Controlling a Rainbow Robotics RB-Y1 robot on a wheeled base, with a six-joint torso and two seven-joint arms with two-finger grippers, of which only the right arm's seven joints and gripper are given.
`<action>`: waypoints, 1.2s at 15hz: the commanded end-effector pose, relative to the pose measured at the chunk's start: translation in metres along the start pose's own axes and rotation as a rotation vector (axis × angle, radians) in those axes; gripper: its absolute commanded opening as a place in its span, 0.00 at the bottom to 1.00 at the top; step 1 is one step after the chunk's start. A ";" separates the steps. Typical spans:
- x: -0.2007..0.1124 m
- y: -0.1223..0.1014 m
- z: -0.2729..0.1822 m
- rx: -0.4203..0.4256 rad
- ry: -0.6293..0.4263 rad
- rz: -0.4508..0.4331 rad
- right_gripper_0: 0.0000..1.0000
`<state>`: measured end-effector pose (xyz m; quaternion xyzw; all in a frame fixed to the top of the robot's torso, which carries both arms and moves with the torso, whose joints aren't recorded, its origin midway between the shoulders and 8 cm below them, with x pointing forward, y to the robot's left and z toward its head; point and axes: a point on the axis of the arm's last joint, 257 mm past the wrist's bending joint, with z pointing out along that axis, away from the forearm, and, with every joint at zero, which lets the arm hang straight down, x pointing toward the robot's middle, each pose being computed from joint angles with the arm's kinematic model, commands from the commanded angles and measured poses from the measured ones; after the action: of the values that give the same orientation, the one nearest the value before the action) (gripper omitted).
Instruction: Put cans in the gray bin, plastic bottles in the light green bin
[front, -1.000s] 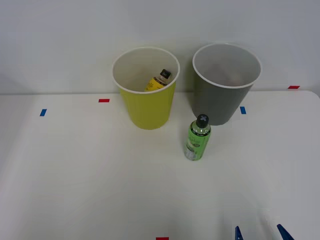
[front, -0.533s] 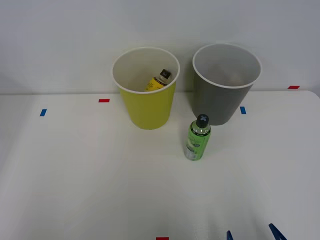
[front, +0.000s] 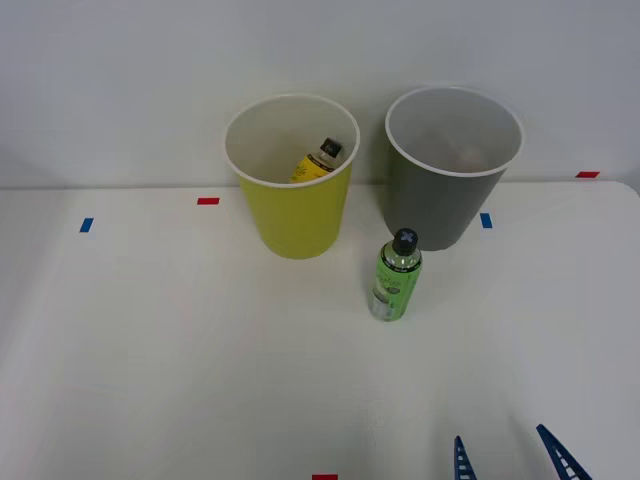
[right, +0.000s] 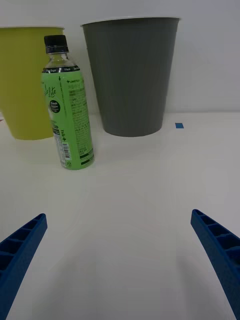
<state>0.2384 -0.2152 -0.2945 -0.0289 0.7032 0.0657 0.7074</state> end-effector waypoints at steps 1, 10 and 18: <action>0.001 0.000 0.011 -0.044 -0.006 0.057 1.00; -0.009 -0.018 0.040 -0.111 -0.012 0.102 1.00; -0.010 -0.025 0.059 -0.105 -0.001 0.186 1.00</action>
<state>0.2985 -0.2333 -0.2860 -0.0004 0.6986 0.1683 0.6954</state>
